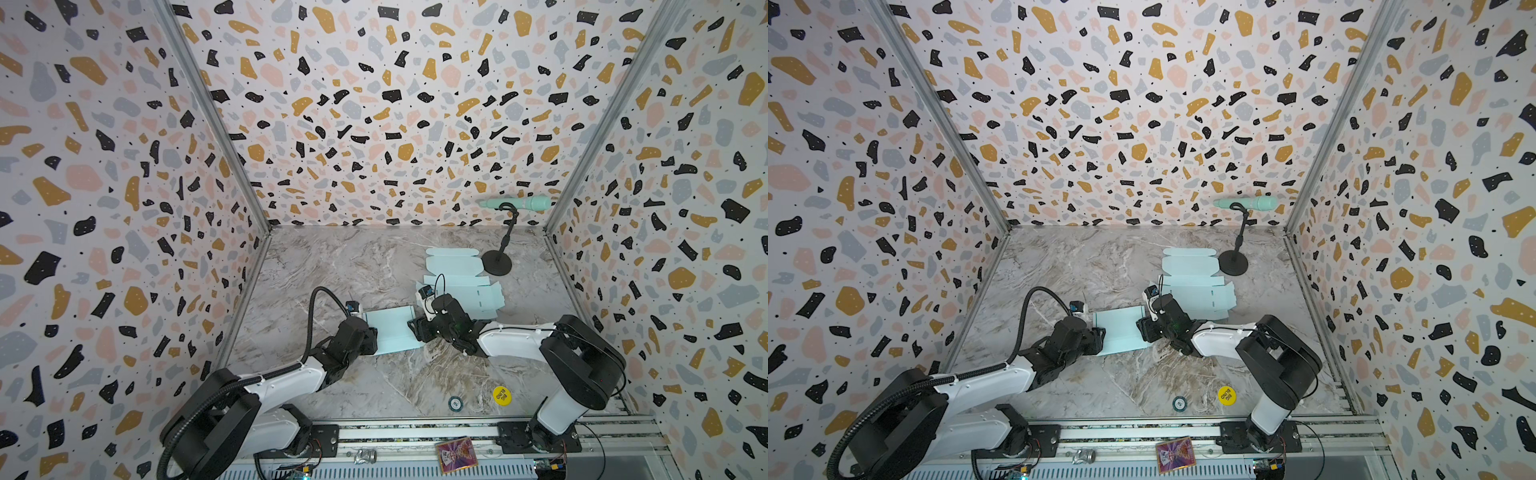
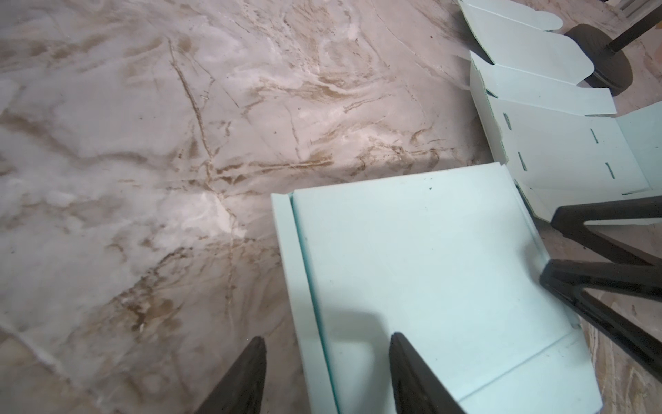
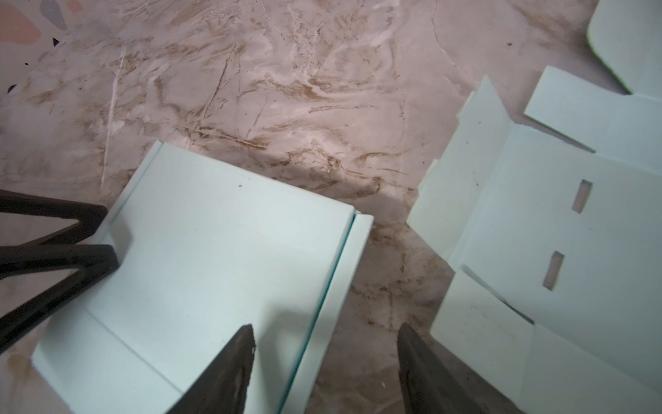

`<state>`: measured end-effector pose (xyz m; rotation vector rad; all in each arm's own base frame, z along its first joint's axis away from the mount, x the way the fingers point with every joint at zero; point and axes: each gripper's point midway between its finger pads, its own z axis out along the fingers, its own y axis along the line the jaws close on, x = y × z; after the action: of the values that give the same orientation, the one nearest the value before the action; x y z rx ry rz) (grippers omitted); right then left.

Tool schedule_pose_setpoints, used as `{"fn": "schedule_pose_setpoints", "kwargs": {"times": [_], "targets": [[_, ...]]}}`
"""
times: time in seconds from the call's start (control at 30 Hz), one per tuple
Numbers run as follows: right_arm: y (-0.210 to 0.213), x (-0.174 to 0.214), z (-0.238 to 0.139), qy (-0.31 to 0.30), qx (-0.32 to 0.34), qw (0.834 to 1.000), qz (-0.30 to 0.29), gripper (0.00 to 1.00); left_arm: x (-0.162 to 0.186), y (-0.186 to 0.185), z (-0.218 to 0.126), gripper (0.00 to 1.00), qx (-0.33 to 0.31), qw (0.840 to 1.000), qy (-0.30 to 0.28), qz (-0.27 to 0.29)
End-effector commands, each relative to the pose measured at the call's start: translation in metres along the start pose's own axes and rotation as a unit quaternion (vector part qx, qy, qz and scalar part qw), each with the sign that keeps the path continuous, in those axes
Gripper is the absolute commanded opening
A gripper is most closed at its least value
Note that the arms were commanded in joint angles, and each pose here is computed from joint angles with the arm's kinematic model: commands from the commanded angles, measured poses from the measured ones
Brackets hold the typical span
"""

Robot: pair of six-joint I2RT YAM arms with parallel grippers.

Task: Fold the paper box

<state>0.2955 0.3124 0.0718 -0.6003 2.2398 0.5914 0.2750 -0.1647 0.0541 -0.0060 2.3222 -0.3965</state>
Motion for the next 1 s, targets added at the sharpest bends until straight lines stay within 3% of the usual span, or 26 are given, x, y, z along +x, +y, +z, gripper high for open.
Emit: {"fn": "schedule_pose_setpoints", "kwargs": {"times": [0.0,0.13,0.27,0.5,0.97], "targets": [[0.009,-0.02,-0.024,-0.021,-0.005,1.0,-0.005,0.65,-0.013,-0.001,-0.002,0.6,-0.017,1.0,-0.007,0.014],[0.009,-0.018,-0.045,-0.024,0.003,1.0,-0.005,0.67,-0.029,0.0,-0.016,0.71,-0.027,0.999,-0.023,0.016],[0.014,-0.002,-0.056,-0.007,-0.002,1.0,0.0,0.7,-0.022,-0.003,-0.029,0.73,-0.02,1.0,-0.017,0.015],[0.033,0.024,-0.057,0.024,-0.037,0.999,0.014,0.75,0.008,-0.019,-0.036,0.68,0.029,1.0,0.0,-0.01],[0.04,0.047,-0.035,0.053,-0.054,0.997,0.023,0.76,0.034,-0.022,-0.028,0.64,0.041,0.999,0.012,-0.018]]}}
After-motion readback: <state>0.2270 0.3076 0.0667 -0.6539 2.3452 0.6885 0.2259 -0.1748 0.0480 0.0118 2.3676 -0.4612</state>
